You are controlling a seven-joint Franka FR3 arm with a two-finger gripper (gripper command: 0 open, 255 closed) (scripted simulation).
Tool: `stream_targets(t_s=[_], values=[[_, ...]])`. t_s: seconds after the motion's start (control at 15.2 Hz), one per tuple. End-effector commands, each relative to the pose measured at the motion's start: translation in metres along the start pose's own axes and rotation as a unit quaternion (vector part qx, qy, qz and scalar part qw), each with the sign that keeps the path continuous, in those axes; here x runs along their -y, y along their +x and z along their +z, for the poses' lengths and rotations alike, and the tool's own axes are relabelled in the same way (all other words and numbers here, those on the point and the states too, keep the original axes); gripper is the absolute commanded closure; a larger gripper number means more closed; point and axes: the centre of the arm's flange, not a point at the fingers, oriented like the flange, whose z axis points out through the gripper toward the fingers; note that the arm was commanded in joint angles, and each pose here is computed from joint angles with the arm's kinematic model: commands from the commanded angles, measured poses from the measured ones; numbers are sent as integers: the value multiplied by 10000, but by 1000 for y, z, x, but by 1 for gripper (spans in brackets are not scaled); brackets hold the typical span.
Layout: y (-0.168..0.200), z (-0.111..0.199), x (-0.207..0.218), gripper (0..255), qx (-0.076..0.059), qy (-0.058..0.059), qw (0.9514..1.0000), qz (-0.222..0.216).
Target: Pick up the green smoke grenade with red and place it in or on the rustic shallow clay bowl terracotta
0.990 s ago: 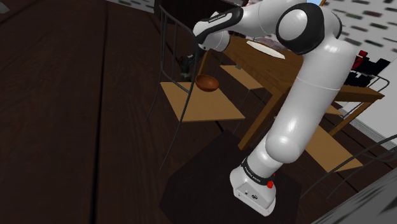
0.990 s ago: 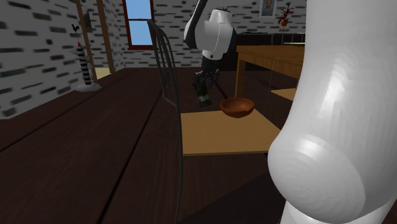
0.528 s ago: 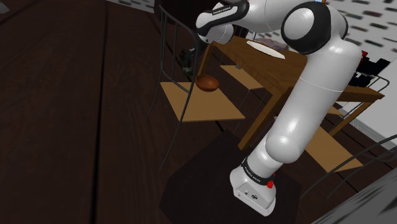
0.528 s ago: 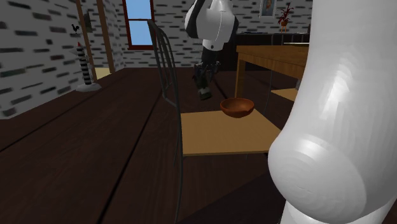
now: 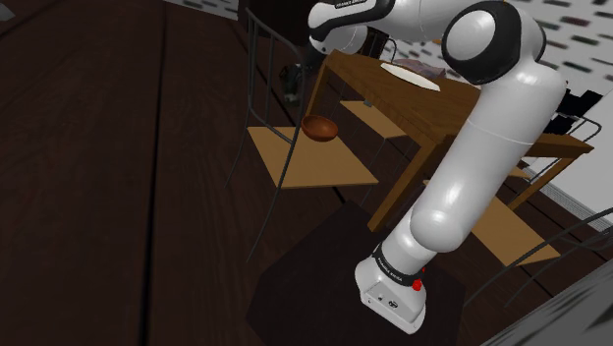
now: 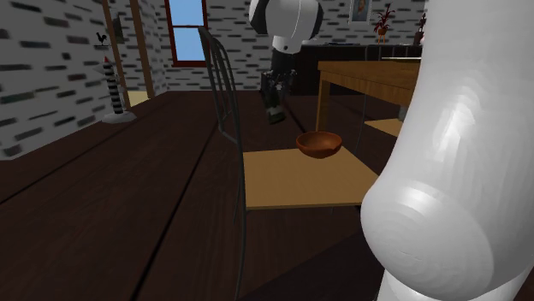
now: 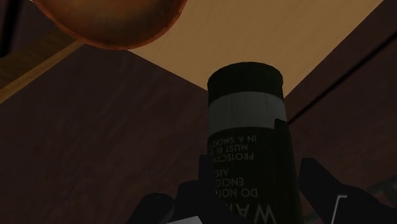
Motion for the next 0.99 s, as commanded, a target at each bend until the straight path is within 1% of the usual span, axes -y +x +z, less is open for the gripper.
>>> stream_targets(t_s=[0.0, 0.92], values=[[3, -10, 0, 255, -1, -1, 10000, 0], [-107, -66, -138, 255, -1, -1, 10000, 0]])
